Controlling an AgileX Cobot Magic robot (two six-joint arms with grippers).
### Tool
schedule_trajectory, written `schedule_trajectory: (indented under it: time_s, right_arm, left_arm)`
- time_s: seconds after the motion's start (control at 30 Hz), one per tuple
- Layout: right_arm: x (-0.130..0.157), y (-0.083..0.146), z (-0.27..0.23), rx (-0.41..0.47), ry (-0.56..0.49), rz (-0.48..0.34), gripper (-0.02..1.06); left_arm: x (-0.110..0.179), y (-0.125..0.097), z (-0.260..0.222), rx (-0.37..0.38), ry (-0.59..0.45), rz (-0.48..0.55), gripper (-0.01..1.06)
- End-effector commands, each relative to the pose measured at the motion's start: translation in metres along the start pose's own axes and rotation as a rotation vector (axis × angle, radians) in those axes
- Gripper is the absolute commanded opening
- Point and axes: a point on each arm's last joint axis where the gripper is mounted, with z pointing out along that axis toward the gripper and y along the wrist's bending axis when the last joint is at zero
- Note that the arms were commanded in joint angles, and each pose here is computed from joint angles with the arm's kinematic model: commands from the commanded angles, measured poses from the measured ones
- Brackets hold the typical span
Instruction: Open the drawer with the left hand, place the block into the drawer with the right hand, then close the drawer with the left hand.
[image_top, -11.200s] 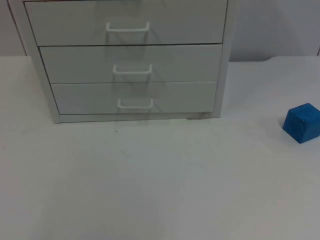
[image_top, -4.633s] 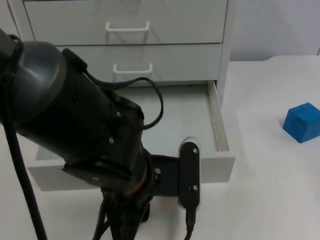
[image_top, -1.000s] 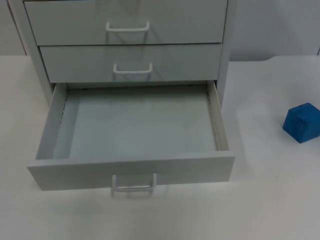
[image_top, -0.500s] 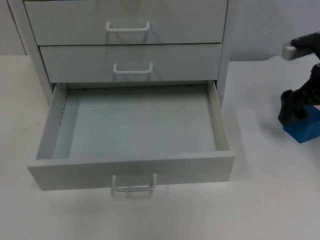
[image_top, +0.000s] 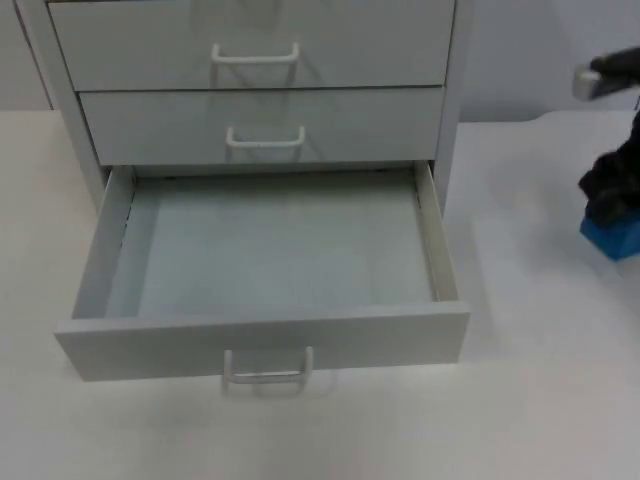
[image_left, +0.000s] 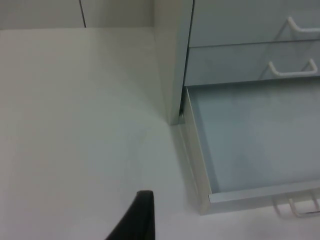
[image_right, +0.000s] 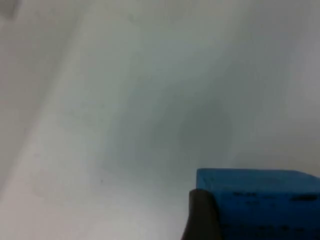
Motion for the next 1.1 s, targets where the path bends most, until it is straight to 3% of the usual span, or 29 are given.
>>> schedule_trajectory:
  time_s: [0.0, 0.13, 0.23, 0.57, 0.7, 0.8, 0.83, 0.93, 0.97, 1.07]
  right_arm:
    - [-0.009, 0.000, -0.031, 0.012, -0.046, -0.010, 0.00]
    - [-0.013, 0.001, -0.081, 0.019, -0.089, 0.007, 0.00]
    - [-0.009, 0.004, -0.125, 0.008, -0.106, 0.123, 0.00]
    - [0.018, 0.021, -0.154, 0.004, -0.158, 0.201, 0.00]
    - [0.023, 0.050, -0.148, 0.002, -0.162, 0.154, 0.00]
    - [0.018, 0.096, -0.142, -0.005, -0.203, 0.091, 0.00]
    - [0.018, 0.096, -0.142, -0.005, -0.203, 0.091, 0.00]
    - [0.011, 0.141, -0.143, -0.028, -0.298, 0.035, 0.00]
    - [0.011, 0.141, -0.143, -0.028, -0.298, 0.035, 0.00]
    - [0.004, 0.179, -0.135, -0.029, -0.338, -0.016, 0.00]
  left_arm:
    - [0.000, 0.000, -0.001, 0.001, -0.012, -0.012, 1.05]
    - [0.000, 0.000, -0.001, 0.001, -0.012, -0.012, 1.05]
    - [0.000, 0.000, -0.001, 0.001, -0.012, -0.012, 1.05]
    - [0.001, 0.000, -0.001, 0.002, -0.004, -0.012, 1.05]
    - [0.001, 0.000, -0.001, 0.002, -0.004, -0.012, 1.05]
    - [0.001, 0.000, -0.001, 0.002, -0.004, -0.012, 1.05]
    - [0.001, 0.000, -0.001, 0.002, -0.004, -0.012, 1.05]
    - [0.001, 0.000, -0.001, 0.002, -0.004, -0.012, 1.05]
    - [0.001, 0.000, -0.001, 0.002, -0.004, -0.012, 1.05]
    - [0.001, 0.000, -0.001, 0.002, -0.004, -0.012, 1.05]
